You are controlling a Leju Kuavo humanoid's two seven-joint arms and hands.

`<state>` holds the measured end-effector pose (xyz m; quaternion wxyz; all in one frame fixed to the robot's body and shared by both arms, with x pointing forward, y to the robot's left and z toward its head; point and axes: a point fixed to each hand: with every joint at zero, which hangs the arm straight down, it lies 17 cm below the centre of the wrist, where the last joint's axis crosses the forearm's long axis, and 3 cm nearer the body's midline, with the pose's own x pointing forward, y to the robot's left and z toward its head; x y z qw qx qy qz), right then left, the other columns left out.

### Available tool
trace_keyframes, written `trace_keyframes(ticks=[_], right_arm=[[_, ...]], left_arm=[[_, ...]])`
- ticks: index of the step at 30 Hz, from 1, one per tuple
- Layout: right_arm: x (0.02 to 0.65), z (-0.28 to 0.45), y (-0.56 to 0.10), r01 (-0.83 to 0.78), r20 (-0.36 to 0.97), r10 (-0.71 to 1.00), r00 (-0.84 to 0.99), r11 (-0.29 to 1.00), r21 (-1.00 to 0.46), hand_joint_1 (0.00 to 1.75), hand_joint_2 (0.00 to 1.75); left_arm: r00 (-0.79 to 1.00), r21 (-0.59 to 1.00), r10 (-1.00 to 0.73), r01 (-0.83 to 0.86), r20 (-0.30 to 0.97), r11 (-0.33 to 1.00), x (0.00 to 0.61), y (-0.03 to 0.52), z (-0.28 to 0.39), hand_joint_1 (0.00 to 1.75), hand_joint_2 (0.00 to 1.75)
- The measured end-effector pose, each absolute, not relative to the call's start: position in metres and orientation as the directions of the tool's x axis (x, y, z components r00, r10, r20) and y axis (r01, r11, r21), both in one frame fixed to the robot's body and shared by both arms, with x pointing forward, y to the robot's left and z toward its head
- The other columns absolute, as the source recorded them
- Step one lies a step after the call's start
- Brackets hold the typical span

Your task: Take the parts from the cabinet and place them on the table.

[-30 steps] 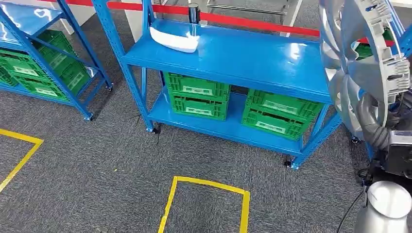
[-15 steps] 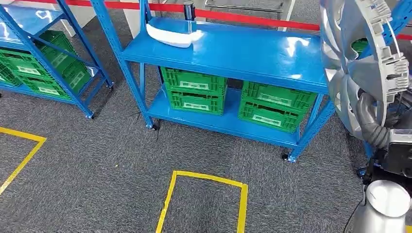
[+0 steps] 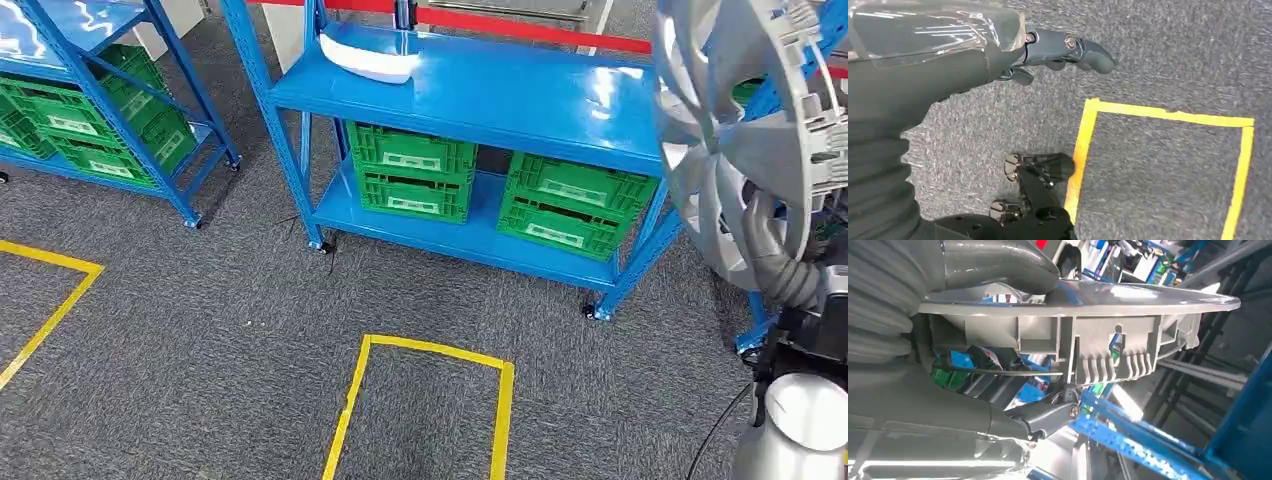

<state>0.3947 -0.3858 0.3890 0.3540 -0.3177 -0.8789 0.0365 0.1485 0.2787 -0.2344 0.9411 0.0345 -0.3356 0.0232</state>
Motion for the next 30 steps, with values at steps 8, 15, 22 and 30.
trace_keyframes(ticks=[8,15,22,30], right_arm=[[0.3935,0.3883,-0.3874,0.529,0.6,0.585,-0.545,0.796,-0.295,1.71,1.75],[0.3939,0.3896,-0.3866,0.524,0.599,0.581,-0.551,0.8,-0.293,1.71,1.75],[0.3945,0.3935,-0.3863,0.528,0.597,0.577,-0.558,0.801,-0.281,1.71,1.75],[0.3976,0.3923,-0.3867,0.526,0.601,0.574,-0.556,0.803,-0.281,1.71,1.75]], left_arm=[[0.777,0.065,0.0,-0.052,0.63,0.997,0.1466,0.2842,-0.233,0.0,1.75],[0.774,0.062,0.003,-0.055,0.634,0.997,0.1504,0.2826,-0.2317,0.0,1.75],[0.772,0.066,0.004,-0.059,0.635,0.996,0.1506,0.2834,-0.2307,0.0,1.75],[0.771,0.051,0.012,-0.058,0.637,0.997,0.1517,0.2773,-0.2299,0.0,1.75]])
